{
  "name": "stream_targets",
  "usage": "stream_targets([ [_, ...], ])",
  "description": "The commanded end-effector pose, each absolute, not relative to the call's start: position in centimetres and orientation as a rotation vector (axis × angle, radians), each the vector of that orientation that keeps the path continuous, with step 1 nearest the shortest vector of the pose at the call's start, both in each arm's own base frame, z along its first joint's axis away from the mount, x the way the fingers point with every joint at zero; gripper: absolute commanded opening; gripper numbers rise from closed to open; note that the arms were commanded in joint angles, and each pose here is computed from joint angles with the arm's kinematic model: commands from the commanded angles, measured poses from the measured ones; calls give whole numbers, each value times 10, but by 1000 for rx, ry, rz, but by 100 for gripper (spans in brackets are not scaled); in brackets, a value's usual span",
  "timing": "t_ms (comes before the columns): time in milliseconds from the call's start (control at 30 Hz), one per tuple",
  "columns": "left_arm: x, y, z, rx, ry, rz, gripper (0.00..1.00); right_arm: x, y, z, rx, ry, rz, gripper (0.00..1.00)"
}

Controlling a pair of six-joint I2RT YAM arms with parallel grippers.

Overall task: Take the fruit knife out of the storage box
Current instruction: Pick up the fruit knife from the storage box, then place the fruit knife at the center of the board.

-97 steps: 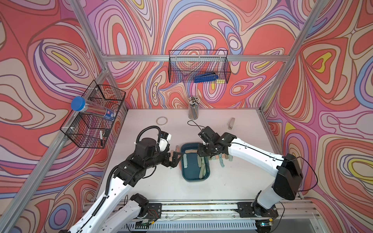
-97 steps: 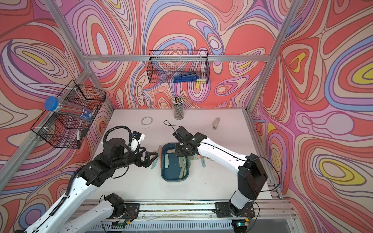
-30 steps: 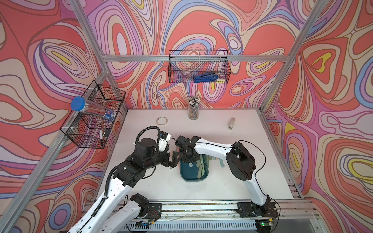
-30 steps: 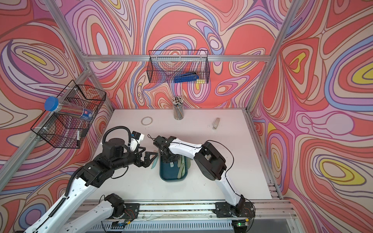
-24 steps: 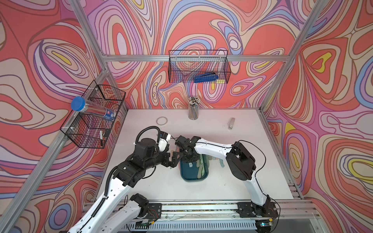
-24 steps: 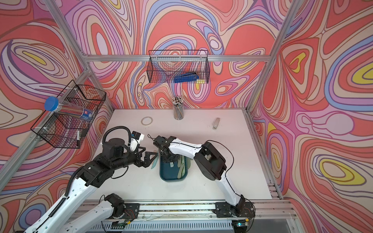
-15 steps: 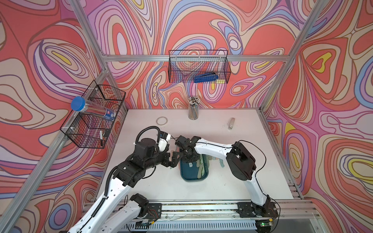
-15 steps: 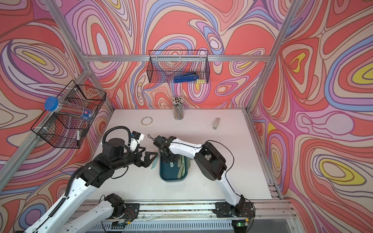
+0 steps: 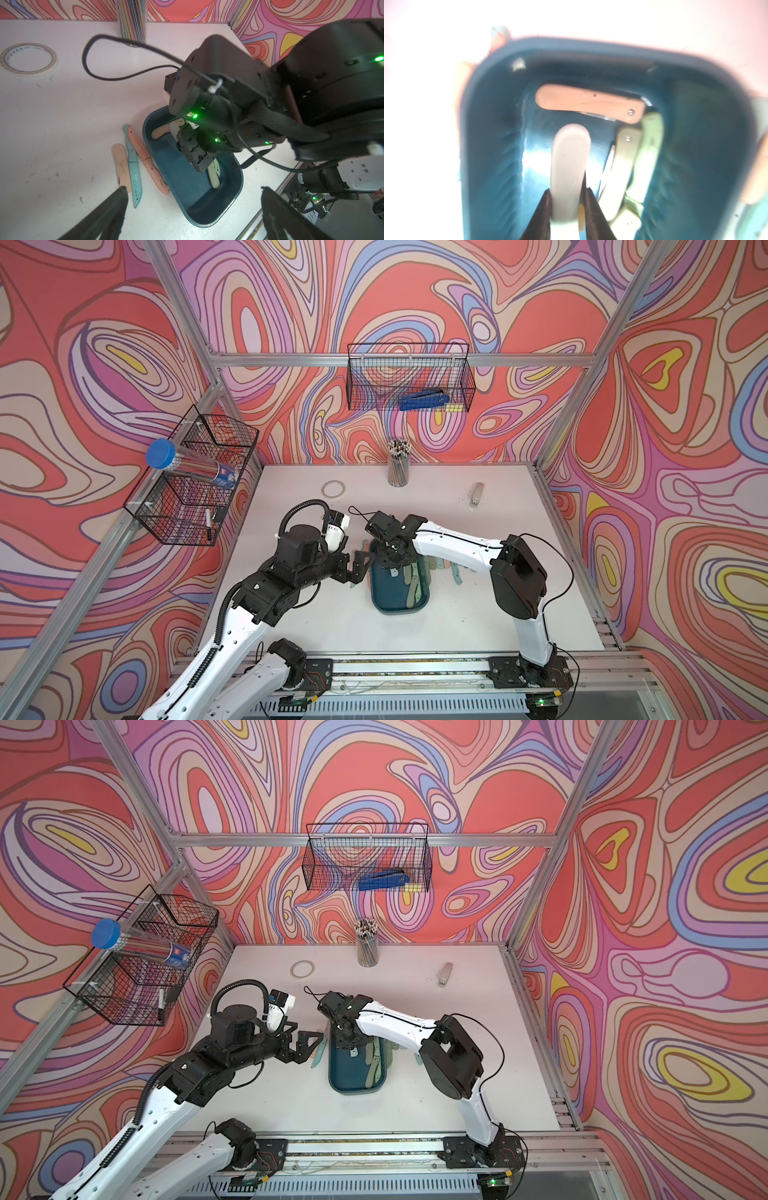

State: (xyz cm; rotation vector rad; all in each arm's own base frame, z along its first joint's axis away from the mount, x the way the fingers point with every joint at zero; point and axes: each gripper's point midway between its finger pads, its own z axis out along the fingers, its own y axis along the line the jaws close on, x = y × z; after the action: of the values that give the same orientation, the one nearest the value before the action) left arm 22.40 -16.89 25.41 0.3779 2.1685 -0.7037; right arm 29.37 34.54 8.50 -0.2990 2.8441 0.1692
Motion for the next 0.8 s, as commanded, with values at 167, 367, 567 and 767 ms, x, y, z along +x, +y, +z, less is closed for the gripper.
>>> stream_targets([
  [167,222,-170,252,392,2176,-703,100,299,299,125,-230,2800,172,19],
  [367,222,-173,250,402,2183,-720,100,305,240,146,-101,2778,159,19],
  [567,222,-176,249,411,2190,-732,100,311,158,137,88,2800,107,20],
  [767,222,-177,247,417,2195,-738,100,313,87,113,239,2840,23,20],
])
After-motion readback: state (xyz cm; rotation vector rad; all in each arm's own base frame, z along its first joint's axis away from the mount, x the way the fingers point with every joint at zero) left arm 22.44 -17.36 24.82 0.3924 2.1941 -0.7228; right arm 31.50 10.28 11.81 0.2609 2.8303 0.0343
